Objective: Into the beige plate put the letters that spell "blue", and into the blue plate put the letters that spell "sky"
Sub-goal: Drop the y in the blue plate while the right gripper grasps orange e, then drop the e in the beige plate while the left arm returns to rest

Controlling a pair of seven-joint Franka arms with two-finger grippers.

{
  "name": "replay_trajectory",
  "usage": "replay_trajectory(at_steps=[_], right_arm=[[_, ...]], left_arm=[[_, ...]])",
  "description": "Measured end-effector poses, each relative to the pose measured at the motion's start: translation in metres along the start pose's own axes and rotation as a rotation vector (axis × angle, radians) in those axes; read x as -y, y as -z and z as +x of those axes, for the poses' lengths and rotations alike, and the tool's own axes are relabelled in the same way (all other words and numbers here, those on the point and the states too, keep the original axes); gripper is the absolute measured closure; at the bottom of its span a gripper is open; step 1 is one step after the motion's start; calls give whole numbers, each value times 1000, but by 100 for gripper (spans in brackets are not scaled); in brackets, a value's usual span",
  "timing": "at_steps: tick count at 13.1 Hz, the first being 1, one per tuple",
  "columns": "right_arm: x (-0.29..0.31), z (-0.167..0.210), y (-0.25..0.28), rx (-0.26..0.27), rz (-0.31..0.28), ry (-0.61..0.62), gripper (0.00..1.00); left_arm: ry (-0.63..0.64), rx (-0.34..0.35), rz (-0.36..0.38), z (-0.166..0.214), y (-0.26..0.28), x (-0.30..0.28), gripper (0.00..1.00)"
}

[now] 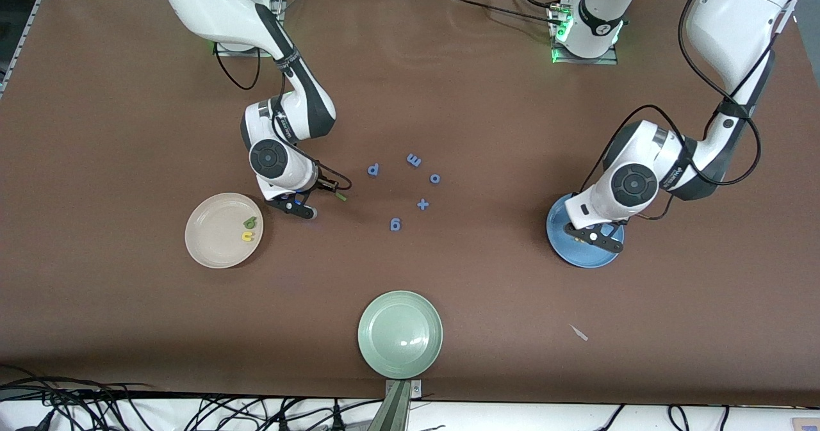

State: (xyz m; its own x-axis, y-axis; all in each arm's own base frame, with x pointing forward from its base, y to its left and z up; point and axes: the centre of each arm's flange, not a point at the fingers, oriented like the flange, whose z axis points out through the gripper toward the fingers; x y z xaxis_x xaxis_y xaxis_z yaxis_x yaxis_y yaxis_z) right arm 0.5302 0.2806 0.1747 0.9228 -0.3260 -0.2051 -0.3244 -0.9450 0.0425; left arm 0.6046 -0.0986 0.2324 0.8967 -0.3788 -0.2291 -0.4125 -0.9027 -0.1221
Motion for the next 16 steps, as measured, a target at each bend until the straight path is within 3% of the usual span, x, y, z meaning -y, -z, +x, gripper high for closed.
replay_trajectory(at_steps=[3,5,6,9,12,16], right_arm=[[0,0,0,-1,1,0,71],[0,0,3,-3,3,-1,71],[-1,2,8,-3,6,-1,71],[-18,16,43,26,-13,31,71],[-59,52,87,71,-43,118,71],[-126,95,108,74,-58,253,71]], left_arm=[[7,-25,20,2,28,3,27],[35,-23,37,-2,79,3,5],[59,-24,39,-8,112,6,0],[137,-36,31,-35,224,14,0],[216,-128,-19,-58,318,39,0],[268,-201,-68,-73,359,47,0]])
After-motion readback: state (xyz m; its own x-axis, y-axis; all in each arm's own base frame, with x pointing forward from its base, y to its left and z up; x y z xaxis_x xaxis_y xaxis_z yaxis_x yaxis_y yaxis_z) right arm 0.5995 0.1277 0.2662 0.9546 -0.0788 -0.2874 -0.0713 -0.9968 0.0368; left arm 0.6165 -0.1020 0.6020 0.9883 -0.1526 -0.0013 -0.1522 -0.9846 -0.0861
